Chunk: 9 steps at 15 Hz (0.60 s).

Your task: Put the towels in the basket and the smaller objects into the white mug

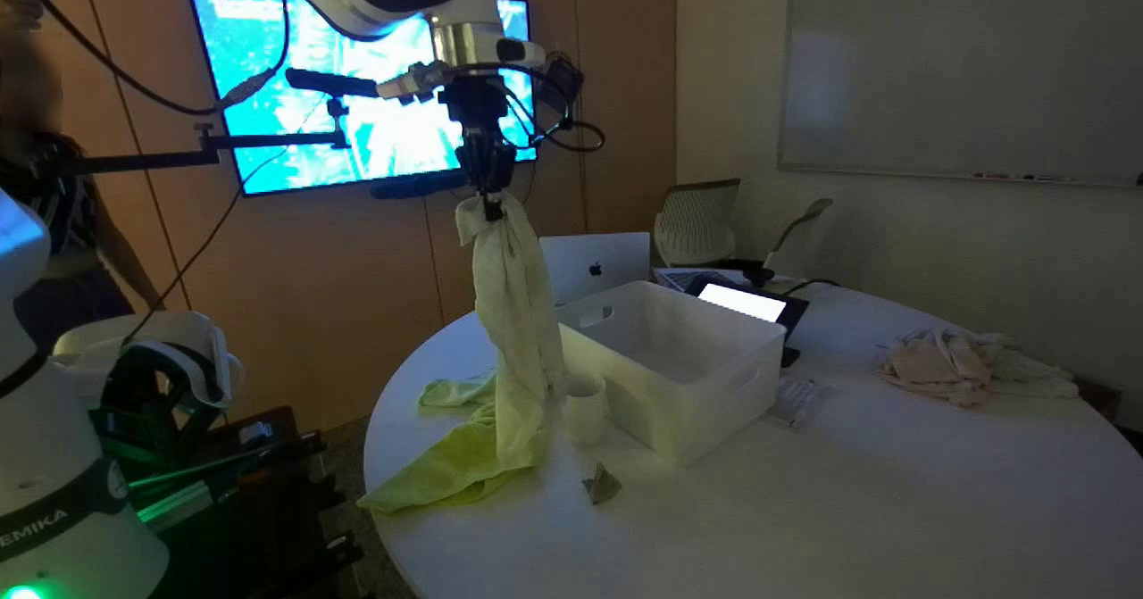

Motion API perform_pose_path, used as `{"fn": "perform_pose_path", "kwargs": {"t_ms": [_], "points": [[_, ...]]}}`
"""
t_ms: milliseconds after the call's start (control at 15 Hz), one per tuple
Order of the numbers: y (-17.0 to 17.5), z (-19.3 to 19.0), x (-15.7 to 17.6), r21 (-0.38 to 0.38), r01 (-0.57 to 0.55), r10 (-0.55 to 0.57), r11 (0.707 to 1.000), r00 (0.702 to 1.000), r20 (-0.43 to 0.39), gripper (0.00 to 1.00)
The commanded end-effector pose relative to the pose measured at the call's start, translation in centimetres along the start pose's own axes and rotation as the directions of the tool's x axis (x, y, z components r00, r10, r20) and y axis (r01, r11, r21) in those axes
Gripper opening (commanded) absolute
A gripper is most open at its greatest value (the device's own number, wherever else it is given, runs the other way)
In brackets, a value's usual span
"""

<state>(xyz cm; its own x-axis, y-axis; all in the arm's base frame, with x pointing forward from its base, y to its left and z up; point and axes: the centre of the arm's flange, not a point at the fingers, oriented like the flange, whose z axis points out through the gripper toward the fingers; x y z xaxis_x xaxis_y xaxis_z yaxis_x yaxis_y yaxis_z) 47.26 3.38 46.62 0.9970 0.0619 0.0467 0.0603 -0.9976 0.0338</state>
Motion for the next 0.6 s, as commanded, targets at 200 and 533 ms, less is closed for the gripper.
{"fn": "perform_pose_path", "kwargs": {"t_ms": [200,533], "points": [[-1.5,-4.2,3.2,-0.008,-0.025,0.024,1.000,0.997,-0.072,0.02],[-3.5,-6.6,5.1,0.005,-0.041,0.042,0.999,0.991,-0.126,0.02]]}}
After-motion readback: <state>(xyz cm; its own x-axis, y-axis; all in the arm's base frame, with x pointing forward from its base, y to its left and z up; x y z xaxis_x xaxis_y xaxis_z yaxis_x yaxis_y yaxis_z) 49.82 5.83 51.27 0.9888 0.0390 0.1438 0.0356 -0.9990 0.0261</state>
